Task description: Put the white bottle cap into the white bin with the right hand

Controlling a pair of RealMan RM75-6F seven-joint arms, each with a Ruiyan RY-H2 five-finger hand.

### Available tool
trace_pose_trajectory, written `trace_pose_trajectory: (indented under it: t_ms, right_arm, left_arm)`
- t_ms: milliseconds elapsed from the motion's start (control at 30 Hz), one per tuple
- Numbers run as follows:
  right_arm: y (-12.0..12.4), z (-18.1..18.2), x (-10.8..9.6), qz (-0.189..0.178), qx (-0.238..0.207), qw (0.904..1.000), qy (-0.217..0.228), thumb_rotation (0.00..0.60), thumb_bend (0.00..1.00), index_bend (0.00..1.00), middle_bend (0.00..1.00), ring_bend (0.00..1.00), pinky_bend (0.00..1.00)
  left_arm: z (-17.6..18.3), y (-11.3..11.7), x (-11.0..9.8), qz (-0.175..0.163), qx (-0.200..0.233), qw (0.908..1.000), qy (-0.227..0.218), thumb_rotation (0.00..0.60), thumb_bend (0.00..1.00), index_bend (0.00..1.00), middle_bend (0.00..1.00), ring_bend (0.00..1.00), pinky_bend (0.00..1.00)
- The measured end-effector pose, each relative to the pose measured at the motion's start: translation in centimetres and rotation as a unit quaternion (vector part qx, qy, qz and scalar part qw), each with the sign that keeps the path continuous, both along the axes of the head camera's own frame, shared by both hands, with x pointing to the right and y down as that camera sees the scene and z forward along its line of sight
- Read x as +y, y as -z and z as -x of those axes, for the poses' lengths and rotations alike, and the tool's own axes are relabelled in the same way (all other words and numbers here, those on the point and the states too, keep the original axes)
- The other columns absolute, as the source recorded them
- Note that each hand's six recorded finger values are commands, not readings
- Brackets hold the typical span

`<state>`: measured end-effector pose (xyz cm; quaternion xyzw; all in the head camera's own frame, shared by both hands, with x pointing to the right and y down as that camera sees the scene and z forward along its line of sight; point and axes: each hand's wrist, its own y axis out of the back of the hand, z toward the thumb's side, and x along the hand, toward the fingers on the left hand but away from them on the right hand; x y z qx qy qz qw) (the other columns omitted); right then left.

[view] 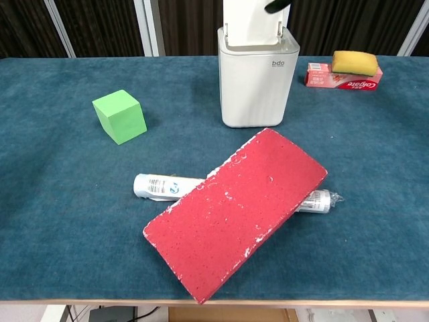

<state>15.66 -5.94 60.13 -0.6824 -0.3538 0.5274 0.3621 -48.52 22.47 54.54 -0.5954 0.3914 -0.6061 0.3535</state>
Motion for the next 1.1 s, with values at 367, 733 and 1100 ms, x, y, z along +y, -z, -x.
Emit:
trace_pose_trajectory:
  t_ms: [367, 733, 1100]
  right_arm:
    - [6.4, -9.5, 2.7, -0.046, -0.027, 0.9966, -0.062, 0.6, 0.11, 0.26, 0.12, 0.14, 0.23]
    - [7.7, -20.4, 13.6, -0.084, 0.047, 0.9953, -0.015, 0.6, 0.13, 0.19, 0.12, 0.14, 0.23]
    - [6.1, -26.6, 28.2, -0.066, 0.07, 0.9954, -0.007, 0.6, 0.13, 0.19, 0.11, 0.14, 0.23]
  left_arm:
    - [0.0, -0.1, -0.1, -0.004, -0.007, 1.0, 0.002, 0.6, 0.17, 0.17, 0.13, 0.05, 0.05]
    - [0.0, -0.3, -0.2, -0.011, -0.014, 0.9998, 0.006, 0.6, 0.17, 0.15, 0.14, 0.02, 0.05]
    - [0.0, -0.5, -0.4, -0.018, -0.018, 0.9997, 0.003, 0.6, 0.17, 0.15, 0.14, 0.01, 0.04]
